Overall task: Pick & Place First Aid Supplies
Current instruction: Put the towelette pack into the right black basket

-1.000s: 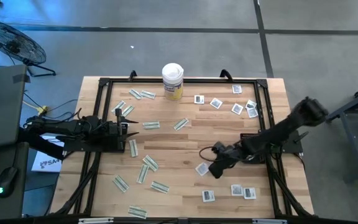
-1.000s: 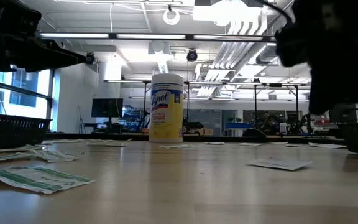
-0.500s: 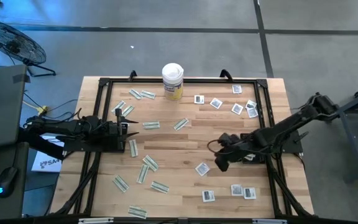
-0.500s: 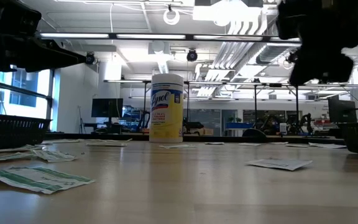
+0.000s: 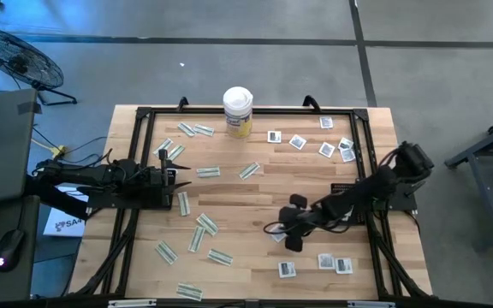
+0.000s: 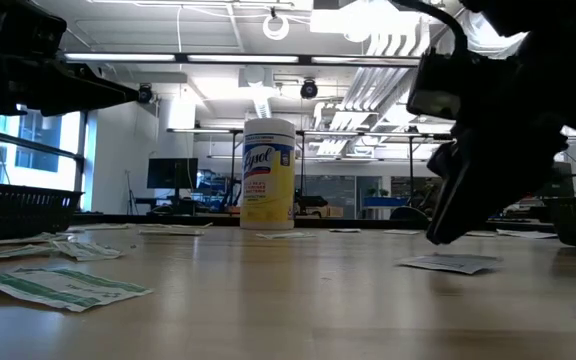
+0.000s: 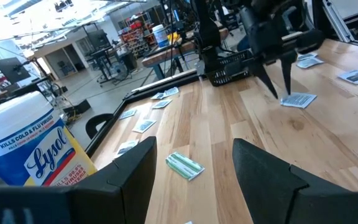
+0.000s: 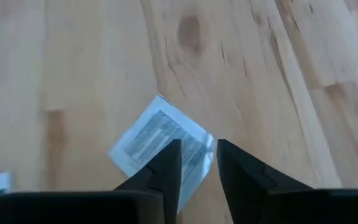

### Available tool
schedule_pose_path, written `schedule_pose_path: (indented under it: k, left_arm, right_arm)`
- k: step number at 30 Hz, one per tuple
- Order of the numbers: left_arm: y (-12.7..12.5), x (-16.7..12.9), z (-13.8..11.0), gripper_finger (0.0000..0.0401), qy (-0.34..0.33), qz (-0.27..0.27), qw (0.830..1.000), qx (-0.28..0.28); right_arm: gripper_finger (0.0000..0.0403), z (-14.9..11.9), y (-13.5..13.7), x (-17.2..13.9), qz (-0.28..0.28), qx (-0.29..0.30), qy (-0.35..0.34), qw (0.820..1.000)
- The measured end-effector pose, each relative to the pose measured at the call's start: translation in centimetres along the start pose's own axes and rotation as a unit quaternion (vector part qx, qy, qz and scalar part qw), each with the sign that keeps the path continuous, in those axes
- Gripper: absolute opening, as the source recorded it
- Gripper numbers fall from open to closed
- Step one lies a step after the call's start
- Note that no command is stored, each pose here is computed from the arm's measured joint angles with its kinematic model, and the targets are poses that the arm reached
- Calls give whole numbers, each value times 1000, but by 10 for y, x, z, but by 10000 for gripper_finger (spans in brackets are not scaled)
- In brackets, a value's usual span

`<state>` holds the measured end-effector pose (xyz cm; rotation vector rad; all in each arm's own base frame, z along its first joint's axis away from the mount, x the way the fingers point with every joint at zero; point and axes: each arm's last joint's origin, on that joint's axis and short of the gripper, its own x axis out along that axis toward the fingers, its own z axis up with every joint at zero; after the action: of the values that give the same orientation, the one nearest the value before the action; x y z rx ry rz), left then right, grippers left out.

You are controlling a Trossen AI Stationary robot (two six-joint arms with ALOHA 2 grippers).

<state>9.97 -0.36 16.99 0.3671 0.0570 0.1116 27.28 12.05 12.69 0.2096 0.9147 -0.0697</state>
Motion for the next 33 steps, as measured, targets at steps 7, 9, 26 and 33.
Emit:
schedule_pose_path:
  k: [7,9,26,33]
  left_arm:
    - [0,0,0,206,0,0,1000,0]
    - [0,0,0,206,0,0,1000,0]
    - [0,0,0,206,0,0,1000,0]
    - [0,0,0,206,0,0,1000,0]
  right_arm:
    - [98,2,2,5,5,-47,-17,999]
    - [98,1,1,6,-5,-53,-18,998]
    - [91,-11,-5,21,-53,-71,4,996]
    - [17,-13,-7,21,-66,-73,11,995]
